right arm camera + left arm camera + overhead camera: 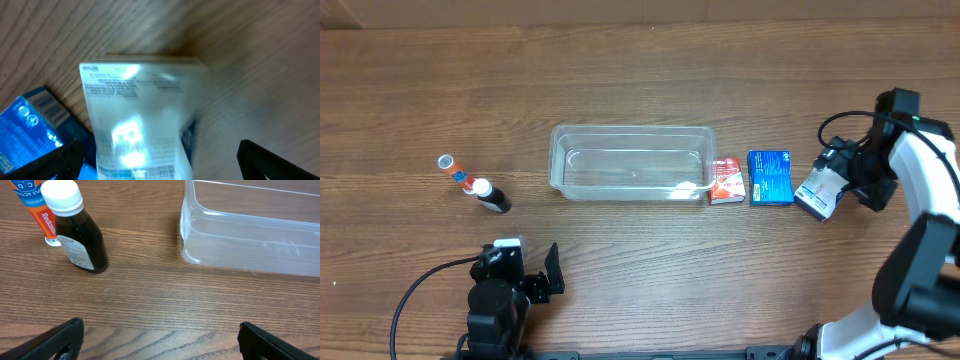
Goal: Pack container
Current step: 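Reach right gripper to the white box and grasp it, then lower the white box into the container's right end and release, then grasp the blue VapoDrops box with the right gripper, then place the blue box into the container beside the white box, then grasp the red Panadol box with the right gripper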
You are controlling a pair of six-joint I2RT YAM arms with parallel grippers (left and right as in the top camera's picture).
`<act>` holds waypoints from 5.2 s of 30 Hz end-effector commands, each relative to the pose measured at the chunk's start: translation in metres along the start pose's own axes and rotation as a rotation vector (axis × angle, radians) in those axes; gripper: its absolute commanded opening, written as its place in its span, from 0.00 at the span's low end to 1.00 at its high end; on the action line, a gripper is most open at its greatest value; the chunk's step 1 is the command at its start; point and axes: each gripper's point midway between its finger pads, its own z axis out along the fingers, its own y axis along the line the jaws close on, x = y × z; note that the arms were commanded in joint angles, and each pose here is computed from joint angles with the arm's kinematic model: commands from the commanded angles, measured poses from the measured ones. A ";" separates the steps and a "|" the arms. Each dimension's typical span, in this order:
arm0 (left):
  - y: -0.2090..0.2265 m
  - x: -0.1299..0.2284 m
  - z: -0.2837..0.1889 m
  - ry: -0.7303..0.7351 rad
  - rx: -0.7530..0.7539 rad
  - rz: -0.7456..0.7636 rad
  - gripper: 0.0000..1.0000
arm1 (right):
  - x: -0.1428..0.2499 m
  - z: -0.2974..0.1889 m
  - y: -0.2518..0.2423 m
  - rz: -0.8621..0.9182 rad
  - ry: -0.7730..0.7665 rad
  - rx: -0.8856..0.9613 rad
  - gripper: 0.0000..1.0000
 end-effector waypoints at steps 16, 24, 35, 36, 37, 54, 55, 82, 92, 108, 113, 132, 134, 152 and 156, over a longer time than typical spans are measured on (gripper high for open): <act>-0.003 0.001 0.001 -0.001 0.015 0.015 1.00 | -0.004 -0.010 0.011 0.014 -0.014 -0.008 0.57; -0.003 0.001 0.001 -0.001 0.015 0.015 1.00 | 0.116 -0.189 0.178 -0.588 -0.362 -0.369 0.56; -0.003 0.001 0.001 -0.001 0.015 0.015 1.00 | 0.169 -0.039 0.261 -0.610 -0.173 -0.232 0.56; -0.003 0.001 0.001 -0.001 0.015 0.015 1.00 | 0.170 -0.033 0.261 -0.612 -0.162 -0.218 0.56; -0.003 0.001 0.001 -0.001 0.015 0.015 1.00 | 0.170 -0.029 0.260 -0.617 -0.157 -0.210 0.59; -0.003 0.001 0.001 -0.001 0.015 0.015 1.00 | 0.043 -0.162 0.119 -0.440 -0.385 -0.149 1.00; -0.003 0.001 0.001 -0.001 0.015 0.015 1.00 | 0.039 -0.148 0.111 -0.453 -0.349 -0.129 1.00; -0.003 0.001 0.001 -0.001 0.015 0.015 1.00 | 0.057 -0.076 0.124 -0.494 -0.026 -0.067 0.69; -0.003 0.001 0.001 -0.001 0.015 0.015 1.00 | 0.197 -0.149 0.266 -0.688 -0.283 -0.350 0.68; -0.003 0.001 0.001 -0.001 0.015 0.015 1.00 | 0.227 0.004 0.304 -0.580 -0.069 -0.190 0.79; -0.003 0.001 0.001 -0.001 0.015 0.015 1.00 | 0.211 -0.020 0.304 -0.679 -0.172 -0.175 0.89; -0.003 0.001 0.001 -0.001 0.015 0.015 1.00 | 0.071 -0.085 0.156 -0.361 -0.187 -0.137 0.91; -0.003 0.001 0.001 -0.001 0.015 0.016 1.00 | 0.082 -0.051 0.154 -0.367 -0.107 -0.125 0.90; -0.003 0.001 0.001 -0.001 0.015 0.015 1.00 | 0.117 0.035 0.165 -0.601 -0.009 -0.124 1.00; -0.003 0.001 0.001 -0.001 0.015 0.015 1.00 | 0.112 0.041 0.160 -0.559 -0.010 -0.109 0.98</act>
